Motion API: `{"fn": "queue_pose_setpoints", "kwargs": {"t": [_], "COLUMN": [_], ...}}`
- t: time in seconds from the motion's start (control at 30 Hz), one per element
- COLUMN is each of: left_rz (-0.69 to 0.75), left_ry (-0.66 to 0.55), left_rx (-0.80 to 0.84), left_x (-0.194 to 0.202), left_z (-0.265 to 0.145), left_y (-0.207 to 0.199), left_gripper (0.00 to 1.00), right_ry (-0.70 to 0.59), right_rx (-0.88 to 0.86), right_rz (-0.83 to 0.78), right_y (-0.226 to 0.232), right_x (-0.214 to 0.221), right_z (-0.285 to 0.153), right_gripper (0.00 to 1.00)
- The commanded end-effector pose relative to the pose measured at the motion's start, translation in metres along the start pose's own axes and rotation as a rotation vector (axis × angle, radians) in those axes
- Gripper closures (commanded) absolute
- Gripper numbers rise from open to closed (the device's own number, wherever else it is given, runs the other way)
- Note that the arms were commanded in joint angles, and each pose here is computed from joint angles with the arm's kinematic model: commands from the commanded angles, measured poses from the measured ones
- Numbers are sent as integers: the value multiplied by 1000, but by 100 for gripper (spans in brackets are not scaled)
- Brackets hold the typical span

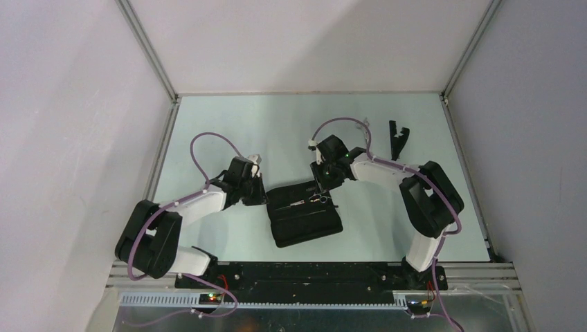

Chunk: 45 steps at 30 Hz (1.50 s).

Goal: Sort the hair-cutting tools

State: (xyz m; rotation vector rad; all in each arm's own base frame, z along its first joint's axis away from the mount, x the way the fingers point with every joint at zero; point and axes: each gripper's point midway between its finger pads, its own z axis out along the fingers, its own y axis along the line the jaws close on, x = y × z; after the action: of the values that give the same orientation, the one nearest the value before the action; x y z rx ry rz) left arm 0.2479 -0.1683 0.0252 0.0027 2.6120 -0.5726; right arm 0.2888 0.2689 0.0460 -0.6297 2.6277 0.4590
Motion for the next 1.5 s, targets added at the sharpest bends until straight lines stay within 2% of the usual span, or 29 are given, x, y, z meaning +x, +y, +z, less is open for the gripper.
{"fn": "queue_pose_setpoints", "kwargs": {"t": [0.0,0.27,0.53,0.8,0.93,1.0,1.1,1.2,1.23,1.33,1.37,1.43,1.47], "left_rz": [-9,-39,-60,-68,-68,-64,-53,-37,-32,-2,3,12,21], "left_ry": [-49,-51,-47,-58,-70,-83,-117,-190,-192,-279,-299,-423,-436], "left_rx": [57,103,150,155,141,135,121,83,67,9,-1,-75,-106], "left_x": [-13,-13,-11,-11,-12,-14,-18,-32,-31,-46,-50,-71,-71], "left_z": [-5,-3,-1,-4,-6,-8,-14,-28,-31,-57,-63,-92,-99], "left_y": [-16,-24,-34,-35,-33,-32,-30,-25,-23,-17,-16,-6,-1], "left_gripper": [90,92,91,91,85,79,56,43,38,31,27,19,12], "right_ry": [41,104,107,78,26,-4,-49,-88,-94,-130,-145,-185,-202], "right_rx": [-36,-138,-246,-211,-159,-138,-98,-78,-64,-15,17,71,106], "right_rz": [14,45,97,113,101,95,87,79,93,109,137,164,190], "right_y": [4,24,51,46,36,30,15,3,-6,-30,-47,-73,-91], "right_x": [9,17,14,8,-3,-9,-17,-22,-22,-29,-32,-40,-43], "right_z": [11,13,11,8,-8,-20,-35,-52,-55,-69,-73,-80,-83], "right_gripper": [65,67,68,66,63,61,60,56,54,46,40,34,33]}}
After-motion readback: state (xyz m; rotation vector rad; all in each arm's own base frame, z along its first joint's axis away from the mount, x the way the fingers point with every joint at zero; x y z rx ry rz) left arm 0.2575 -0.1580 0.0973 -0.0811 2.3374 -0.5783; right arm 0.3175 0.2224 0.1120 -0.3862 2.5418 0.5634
